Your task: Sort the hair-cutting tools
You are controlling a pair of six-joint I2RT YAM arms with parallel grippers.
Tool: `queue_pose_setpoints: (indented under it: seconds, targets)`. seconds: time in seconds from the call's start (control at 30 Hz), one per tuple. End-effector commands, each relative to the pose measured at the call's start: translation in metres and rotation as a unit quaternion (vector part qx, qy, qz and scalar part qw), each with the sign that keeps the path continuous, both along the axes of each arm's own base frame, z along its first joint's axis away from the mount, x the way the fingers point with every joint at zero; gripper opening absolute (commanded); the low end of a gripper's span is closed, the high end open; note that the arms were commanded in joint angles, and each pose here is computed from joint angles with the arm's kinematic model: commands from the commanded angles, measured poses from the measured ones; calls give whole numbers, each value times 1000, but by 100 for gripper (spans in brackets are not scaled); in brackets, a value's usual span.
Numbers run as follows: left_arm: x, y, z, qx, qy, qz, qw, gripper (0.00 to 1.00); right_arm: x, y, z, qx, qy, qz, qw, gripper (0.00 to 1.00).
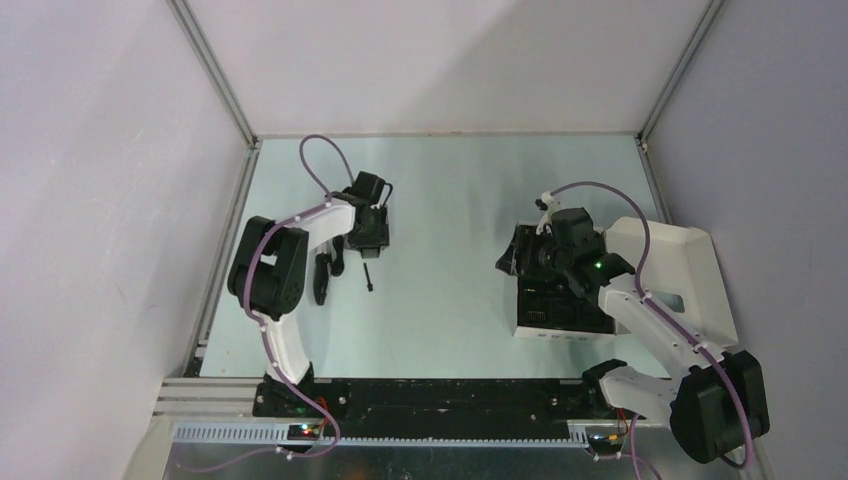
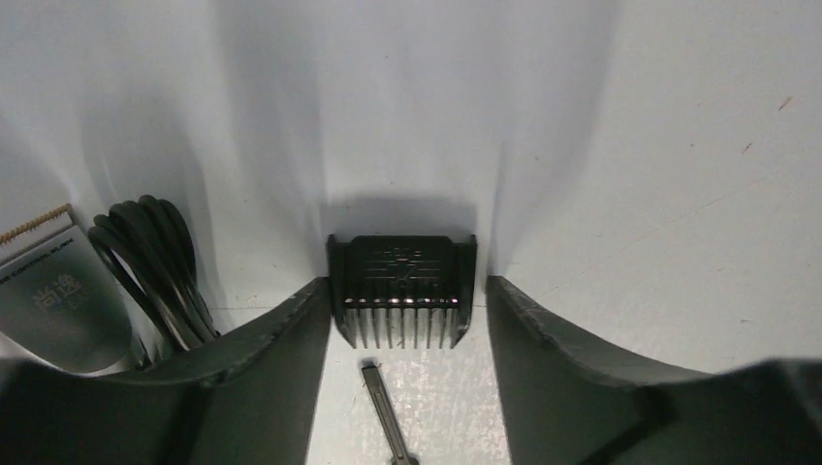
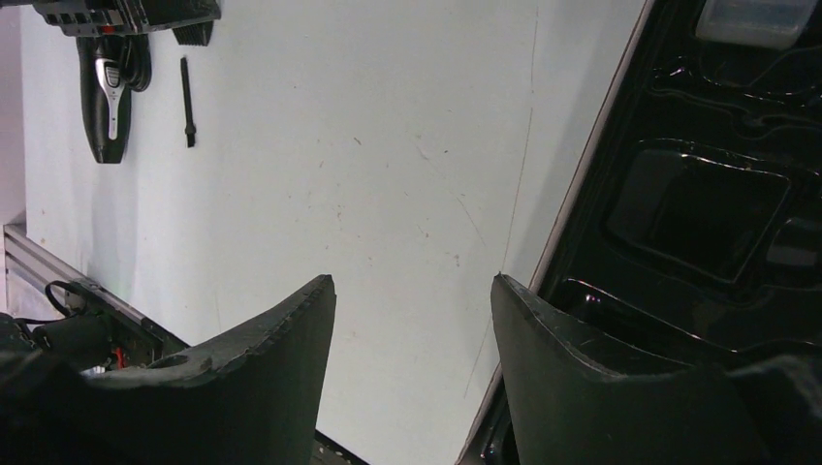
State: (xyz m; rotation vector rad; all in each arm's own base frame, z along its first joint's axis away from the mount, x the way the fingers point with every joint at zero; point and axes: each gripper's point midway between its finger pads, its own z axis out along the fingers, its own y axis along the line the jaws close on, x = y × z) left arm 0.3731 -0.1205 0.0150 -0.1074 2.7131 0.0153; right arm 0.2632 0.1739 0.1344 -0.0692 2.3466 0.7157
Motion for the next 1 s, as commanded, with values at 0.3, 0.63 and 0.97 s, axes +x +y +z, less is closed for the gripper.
queue_pose_setpoints:
  seconds: [0.3, 0.63, 0.97]
  targets:
    - [-11, -40, 53, -13, -72, -112, 991, 36, 5, 9, 28, 42, -39, 9, 998, 65]
    - [-45, -92, 112, -42, -160, -255, 953, 31, -3, 27, 49, 94, -39, 42, 994, 64]
    - [-98, -147, 176, -60, -276, -427, 859, 31, -11, 50, 90, 159, -38, 99, 982, 63]
